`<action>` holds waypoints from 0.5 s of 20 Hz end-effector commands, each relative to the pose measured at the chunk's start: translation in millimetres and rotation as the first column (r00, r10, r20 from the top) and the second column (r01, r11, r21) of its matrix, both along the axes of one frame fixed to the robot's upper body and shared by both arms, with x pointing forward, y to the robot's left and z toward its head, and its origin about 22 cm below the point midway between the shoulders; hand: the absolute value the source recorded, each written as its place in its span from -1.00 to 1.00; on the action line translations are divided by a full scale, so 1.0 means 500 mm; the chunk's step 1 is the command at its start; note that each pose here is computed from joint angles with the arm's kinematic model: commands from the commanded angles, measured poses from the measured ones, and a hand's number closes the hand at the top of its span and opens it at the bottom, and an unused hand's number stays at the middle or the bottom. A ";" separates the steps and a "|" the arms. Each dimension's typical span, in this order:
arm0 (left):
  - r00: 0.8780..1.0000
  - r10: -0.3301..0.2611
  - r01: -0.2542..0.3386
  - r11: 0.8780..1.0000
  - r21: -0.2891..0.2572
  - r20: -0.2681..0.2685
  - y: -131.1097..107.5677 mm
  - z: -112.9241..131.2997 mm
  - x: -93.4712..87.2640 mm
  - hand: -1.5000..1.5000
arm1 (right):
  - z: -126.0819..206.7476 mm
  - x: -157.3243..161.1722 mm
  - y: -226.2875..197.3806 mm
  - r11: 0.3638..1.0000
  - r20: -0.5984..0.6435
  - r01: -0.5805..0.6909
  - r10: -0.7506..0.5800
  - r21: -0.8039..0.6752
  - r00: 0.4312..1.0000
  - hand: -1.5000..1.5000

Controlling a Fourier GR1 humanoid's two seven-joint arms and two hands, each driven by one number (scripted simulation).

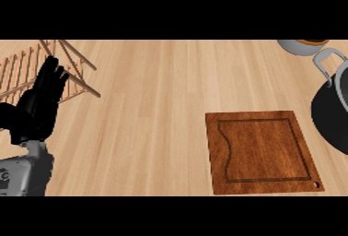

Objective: Pick the cupcake from the cutting board and place it in the pot

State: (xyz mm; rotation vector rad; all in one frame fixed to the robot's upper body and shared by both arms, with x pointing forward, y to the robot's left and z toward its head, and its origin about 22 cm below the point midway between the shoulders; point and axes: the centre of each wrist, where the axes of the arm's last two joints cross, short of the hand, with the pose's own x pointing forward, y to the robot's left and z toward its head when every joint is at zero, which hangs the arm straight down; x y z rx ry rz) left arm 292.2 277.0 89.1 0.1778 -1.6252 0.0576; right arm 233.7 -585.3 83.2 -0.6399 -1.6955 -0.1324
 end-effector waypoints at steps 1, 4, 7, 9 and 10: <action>1.000 0.013 -0.013 1.000 0.012 0.015 -0.021 -0.007 0.019 0.00 | 0.032 -0.063 -0.048 0.999 0.004 -0.033 0.033 0.034 0.999 -1.00; 1.000 -0.004 0.004 1.000 0.004 0.005 -0.038 -0.003 -0.007 0.00 | 0.010 -0.104 -0.059 1.000 -0.014 -0.018 0.018 0.006 1.000 -1.00; 1.000 -0.007 0.007 1.000 -0.005 0.016 -0.017 -0.014 -0.014 0.00 | 0.013 -0.116 -0.065 0.999 0.002 -0.029 0.029 -0.020 1.000 -1.00; 1.000 -0.007 0.007 1.000 0.020 -0.002 -0.005 -0.003 -0.020 0.00 | 0.023 -0.147 -0.080 0.999 -0.029 -0.048 0.048 -0.022 0.998 -1.00; 1.000 -0.004 0.004 1.000 0.000 -0.005 -0.037 -0.011 -0.018 0.00 | 0.050 -0.155 -0.092 0.999 -0.036 -0.040 0.040 -0.015 0.999 -1.00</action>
